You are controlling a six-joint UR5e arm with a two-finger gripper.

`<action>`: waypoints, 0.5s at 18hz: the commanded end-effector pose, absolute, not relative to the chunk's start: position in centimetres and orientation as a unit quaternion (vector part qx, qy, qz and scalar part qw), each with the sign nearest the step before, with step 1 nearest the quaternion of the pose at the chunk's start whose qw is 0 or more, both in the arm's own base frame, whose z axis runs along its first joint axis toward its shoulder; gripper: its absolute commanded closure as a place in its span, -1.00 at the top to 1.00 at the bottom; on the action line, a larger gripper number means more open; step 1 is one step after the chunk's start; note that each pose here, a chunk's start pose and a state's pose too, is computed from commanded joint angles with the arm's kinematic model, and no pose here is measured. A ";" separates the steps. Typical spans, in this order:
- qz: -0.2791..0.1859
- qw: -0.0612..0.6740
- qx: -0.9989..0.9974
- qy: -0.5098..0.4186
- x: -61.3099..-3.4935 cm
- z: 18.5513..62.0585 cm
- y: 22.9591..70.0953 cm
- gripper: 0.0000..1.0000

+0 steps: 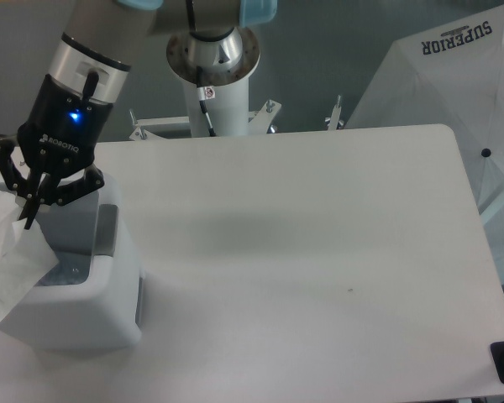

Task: Place the trash in the trash can
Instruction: 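Lower the bag into the bin and open the gripper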

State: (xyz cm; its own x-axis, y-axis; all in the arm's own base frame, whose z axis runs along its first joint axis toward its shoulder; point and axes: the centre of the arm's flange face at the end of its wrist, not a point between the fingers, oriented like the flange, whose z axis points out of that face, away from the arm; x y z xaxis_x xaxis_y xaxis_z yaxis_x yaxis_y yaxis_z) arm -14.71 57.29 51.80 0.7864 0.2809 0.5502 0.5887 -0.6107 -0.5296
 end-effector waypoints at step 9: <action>-0.183 0.355 -0.886 -0.235 -14.4 50.3 56.6 -1.00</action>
State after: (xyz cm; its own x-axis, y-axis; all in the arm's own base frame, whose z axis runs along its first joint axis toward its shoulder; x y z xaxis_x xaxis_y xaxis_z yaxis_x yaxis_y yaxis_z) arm -14.36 56.63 50.31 0.8222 0.2862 0.4920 0.5469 -0.6367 -0.5436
